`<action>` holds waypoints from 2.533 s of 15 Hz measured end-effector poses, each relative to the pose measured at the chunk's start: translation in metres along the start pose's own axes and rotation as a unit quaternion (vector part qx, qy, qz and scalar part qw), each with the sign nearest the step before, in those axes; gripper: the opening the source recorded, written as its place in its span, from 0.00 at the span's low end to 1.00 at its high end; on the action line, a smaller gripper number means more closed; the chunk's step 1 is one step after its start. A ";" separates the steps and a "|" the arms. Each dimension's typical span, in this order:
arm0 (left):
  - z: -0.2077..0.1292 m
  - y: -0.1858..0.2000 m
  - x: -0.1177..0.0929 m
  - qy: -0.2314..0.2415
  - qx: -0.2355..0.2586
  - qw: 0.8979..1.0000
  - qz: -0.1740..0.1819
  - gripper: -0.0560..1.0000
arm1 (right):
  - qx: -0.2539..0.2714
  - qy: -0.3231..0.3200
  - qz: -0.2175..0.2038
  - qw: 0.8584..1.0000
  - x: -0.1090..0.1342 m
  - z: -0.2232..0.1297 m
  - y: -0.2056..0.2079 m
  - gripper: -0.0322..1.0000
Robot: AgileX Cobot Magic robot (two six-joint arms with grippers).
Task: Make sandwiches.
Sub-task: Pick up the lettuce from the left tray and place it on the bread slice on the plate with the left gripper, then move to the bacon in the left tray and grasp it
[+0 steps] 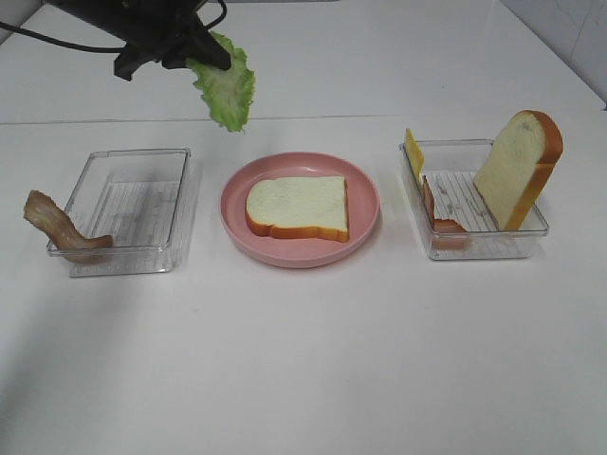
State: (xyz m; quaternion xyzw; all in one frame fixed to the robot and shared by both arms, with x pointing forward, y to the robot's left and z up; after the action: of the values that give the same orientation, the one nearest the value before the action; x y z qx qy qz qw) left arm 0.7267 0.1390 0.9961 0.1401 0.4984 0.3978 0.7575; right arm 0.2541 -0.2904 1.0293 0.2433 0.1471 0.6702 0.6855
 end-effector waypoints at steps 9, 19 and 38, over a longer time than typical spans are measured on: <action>-0.047 -0.067 -0.034 0.014 0.047 0.998 -0.036 0.06 | 0.000 0.000 0.000 1.000 0.000 0.000 0.000 0.76; -0.087 -0.120 -0.008 0.028 0.097 0.995 -0.011 0.06 | 0.000 0.000 0.000 1.000 0.000 0.000 0.000 0.76; -0.028 0.016 -0.034 -0.151 0.063 0.970 0.181 0.90 | 0.000 0.000 0.000 1.000 0.000 0.000 0.000 0.76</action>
State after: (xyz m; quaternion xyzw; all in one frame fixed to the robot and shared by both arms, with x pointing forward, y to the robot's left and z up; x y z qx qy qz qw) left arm 0.6888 0.1188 1.0149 0.3335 0.3683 0.4704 0.7293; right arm 0.2541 -0.2904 1.0293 0.2433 0.1471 0.6702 0.6855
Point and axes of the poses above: a point on each arm's last joint axis where the gripper is mounted, y pointing back along that axis away from the gripper, x along the wrist's bending axis when the last joint is at zero, z = x × y, the point moved 3 cm from there along -y, pointing out along that axis toward the gripper, and after that the axes turned 3 degrees about -y, right-handed, at the moved point
